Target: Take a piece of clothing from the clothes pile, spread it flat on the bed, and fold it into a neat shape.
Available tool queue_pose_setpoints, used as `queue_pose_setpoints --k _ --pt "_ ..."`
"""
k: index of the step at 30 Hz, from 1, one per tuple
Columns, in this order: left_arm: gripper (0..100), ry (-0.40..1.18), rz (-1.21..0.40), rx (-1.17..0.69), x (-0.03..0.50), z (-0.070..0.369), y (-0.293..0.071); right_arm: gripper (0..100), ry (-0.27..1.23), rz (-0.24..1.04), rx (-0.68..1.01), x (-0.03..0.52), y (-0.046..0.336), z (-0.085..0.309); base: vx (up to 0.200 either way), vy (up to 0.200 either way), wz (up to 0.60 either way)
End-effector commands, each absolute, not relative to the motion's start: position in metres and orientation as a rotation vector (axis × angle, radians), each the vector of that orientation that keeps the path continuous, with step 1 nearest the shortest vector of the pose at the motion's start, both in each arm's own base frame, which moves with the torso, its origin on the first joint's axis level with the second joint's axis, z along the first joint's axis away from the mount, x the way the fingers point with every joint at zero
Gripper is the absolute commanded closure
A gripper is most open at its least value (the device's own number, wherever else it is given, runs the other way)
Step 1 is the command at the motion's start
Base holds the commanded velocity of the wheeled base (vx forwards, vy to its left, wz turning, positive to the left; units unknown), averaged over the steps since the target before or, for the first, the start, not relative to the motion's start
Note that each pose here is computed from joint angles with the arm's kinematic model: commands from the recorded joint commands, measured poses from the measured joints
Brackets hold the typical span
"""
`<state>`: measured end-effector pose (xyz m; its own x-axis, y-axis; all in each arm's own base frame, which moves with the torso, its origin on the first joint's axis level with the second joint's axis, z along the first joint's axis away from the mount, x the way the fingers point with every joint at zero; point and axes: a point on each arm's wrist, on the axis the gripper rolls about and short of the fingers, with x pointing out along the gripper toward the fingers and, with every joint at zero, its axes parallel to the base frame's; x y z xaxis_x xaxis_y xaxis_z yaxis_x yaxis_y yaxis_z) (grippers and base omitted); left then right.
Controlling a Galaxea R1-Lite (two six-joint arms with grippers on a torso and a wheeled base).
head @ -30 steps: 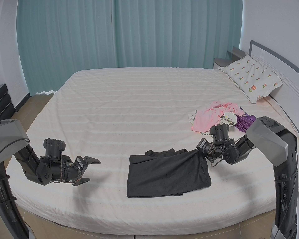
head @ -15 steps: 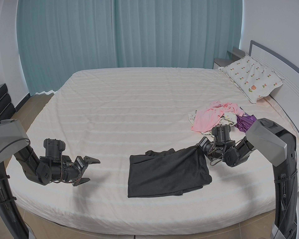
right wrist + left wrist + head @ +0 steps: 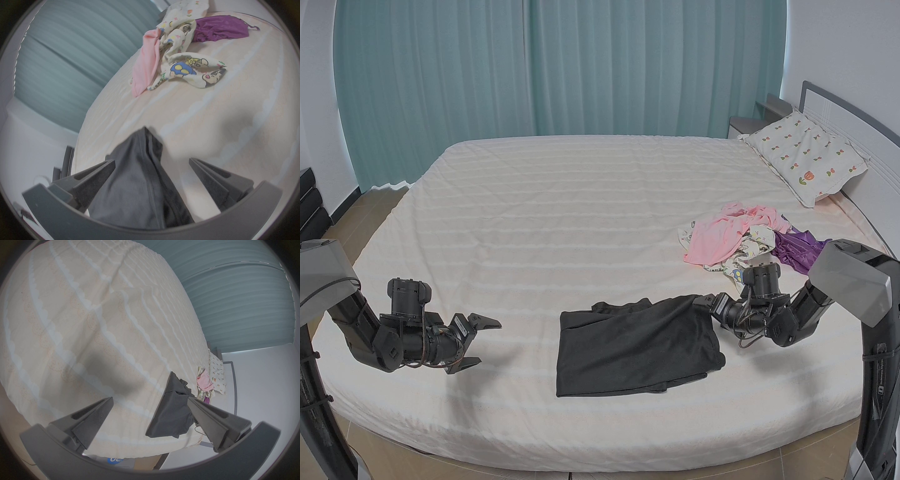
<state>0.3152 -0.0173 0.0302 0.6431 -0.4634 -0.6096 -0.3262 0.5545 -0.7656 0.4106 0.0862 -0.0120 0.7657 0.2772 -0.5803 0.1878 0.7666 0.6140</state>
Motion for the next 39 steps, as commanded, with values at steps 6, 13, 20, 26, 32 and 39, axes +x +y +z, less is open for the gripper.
queue_pose_setpoints --k 6,13,20,26,32,39 --pt "0 0.91 -0.095 -1.018 0.315 0.03 -0.017 0 0.799 0.213 0.58 0.361 0.072 -0.017 0.0 0.0 0.0" --pt "0 0.909 -0.096 -1.017 0.316 0.03 -0.017 100 0.849 0.241 0.58 0.352 0.07 -0.021 0.0 0.0 0.0" --pt "0 0.912 -0.094 -1.018 0.316 0.029 -0.017 100 0.894 0.233 0.583 0.342 0.066 -0.026 0.0 0.0 0.0" --pt "0 0.91 -0.095 -1.018 0.316 0.029 -0.017 100 0.901 0.222 0.586 0.338 0.062 -0.026 0.0 0.0 0.0" --pt "0 0.91 -0.095 -1.018 0.316 0.029 -0.017 100 0.908 0.219 0.564 0.333 0.057 -0.024 0.0 0.0 0.0" --pt "0 0.91 -0.095 -1.018 0.316 0.029 -0.017 0 0.967 0.219 0.513 0.329 0.055 -0.025 0.0 0.0 0.0"
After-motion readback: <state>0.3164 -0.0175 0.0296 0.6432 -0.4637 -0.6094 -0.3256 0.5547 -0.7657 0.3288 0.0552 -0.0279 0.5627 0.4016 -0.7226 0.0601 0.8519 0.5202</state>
